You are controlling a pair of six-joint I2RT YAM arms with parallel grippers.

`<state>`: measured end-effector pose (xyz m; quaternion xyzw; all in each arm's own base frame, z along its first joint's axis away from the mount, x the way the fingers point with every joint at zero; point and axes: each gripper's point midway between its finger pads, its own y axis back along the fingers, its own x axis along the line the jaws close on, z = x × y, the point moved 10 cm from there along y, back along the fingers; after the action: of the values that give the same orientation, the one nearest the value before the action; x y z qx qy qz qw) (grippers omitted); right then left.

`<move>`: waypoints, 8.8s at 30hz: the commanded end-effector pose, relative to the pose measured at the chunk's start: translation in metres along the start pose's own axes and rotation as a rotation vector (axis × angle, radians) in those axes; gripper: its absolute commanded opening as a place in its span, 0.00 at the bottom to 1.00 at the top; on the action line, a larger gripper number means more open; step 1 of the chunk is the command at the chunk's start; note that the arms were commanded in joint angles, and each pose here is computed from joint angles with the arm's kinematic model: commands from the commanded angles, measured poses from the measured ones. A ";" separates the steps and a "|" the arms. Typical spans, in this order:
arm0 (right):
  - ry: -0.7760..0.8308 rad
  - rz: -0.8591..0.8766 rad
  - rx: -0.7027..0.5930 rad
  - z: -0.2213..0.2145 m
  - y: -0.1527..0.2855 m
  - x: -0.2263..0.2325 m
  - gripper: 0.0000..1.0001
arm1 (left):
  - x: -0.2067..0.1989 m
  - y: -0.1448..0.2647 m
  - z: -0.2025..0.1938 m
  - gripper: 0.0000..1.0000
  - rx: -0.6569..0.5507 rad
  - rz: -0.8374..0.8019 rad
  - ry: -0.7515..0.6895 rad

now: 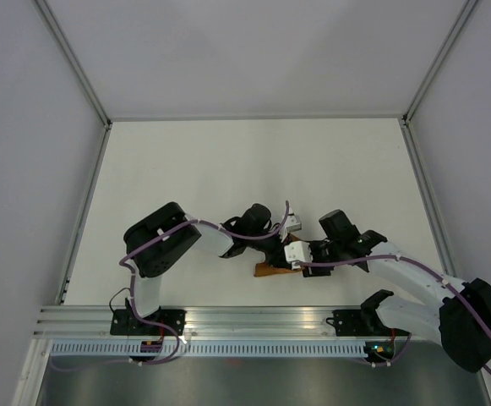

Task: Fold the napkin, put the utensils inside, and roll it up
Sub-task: Roll the napkin with the utensil

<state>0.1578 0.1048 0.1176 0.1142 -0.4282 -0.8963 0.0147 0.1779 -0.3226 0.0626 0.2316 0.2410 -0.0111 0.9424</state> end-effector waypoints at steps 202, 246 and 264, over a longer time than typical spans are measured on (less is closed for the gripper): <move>0.092 -0.030 0.119 -0.005 -0.044 0.001 0.39 | 0.053 0.012 -0.038 0.07 0.376 -0.032 0.470; -0.358 0.562 0.269 -0.040 -0.084 -0.076 0.06 | -0.036 0.102 0.029 0.61 -0.345 0.745 -0.457; -0.399 0.596 0.276 -0.042 -0.091 -0.082 0.05 | -0.039 0.021 0.004 0.63 -0.019 0.604 -0.718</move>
<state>0.2444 0.1542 0.0807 -0.2515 -0.4726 -0.8269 0.1721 0.1394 -0.2963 0.0866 0.2758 -0.1336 0.1840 0.9339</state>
